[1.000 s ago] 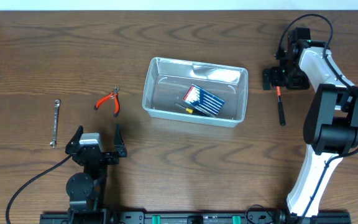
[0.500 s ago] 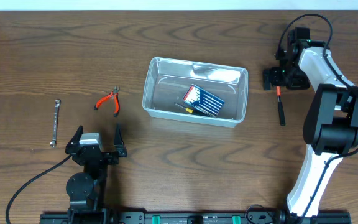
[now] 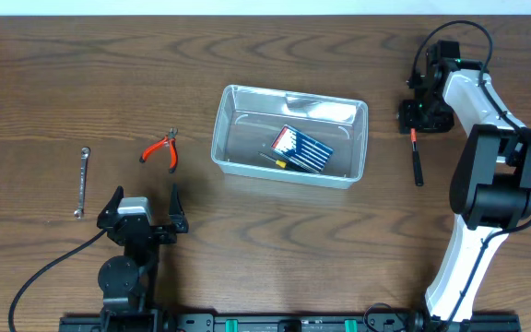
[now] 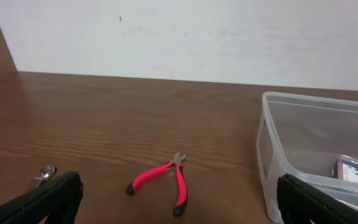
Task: Pack container
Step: 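Close the right gripper on the hammer handle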
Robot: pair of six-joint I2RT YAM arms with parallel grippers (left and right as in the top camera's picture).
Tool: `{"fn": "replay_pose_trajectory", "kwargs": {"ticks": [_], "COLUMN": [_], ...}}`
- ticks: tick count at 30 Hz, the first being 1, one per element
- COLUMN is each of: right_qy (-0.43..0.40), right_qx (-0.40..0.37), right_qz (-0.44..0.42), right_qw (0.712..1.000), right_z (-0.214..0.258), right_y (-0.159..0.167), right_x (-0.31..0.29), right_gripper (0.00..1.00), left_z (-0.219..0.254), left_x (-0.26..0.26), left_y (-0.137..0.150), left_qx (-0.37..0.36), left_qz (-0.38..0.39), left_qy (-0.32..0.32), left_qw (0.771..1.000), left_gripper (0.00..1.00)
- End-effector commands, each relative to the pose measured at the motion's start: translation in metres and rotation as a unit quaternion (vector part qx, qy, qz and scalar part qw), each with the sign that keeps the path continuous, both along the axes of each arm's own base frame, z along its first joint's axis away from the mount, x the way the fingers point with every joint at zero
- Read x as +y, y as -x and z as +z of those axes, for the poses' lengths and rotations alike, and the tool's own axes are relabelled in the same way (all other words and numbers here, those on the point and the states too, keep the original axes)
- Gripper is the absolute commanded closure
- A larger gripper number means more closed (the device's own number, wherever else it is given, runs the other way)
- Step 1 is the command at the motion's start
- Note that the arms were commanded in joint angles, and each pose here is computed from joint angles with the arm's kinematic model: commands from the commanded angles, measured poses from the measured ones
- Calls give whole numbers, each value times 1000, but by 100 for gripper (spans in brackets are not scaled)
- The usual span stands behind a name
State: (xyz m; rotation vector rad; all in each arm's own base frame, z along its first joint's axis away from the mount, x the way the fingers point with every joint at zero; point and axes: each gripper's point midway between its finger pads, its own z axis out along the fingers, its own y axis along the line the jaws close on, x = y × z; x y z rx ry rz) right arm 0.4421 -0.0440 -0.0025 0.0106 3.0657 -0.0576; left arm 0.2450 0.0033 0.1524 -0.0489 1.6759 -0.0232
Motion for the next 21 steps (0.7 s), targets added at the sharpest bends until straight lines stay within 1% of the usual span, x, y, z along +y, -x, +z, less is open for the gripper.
{"fn": "replay_pose_trajectory", "kwargs": {"ticks": [1,4,7,9,21], "right_qy": [27,27,27,27,18], "right_qx": [29,29,28,27,20], "right_qz": [1,1,1,1,1], "right_qw": [999,999,999,999,1000], "right_z": [-19,-19,-19,-19,-19], "right_y": [10,9,9,9,5], "right_x": [-8,-8,-8,-8,-5], "right_gripper": [51,54,61,62,79], "left_z": [-15,-15,-15,-15,-15], "left_x": [0,0,0,0,0], "left_y": [1,1,1,1,1], "left_qx": [24,24,24,24,24], "left_qz": [-1,-1,-1,-1,-1], "left_qy": [4,4,4,4,4], "left_qw": [1000,1000,1000,1000,1000], "left_gripper": [2,2,2,2,2]}}
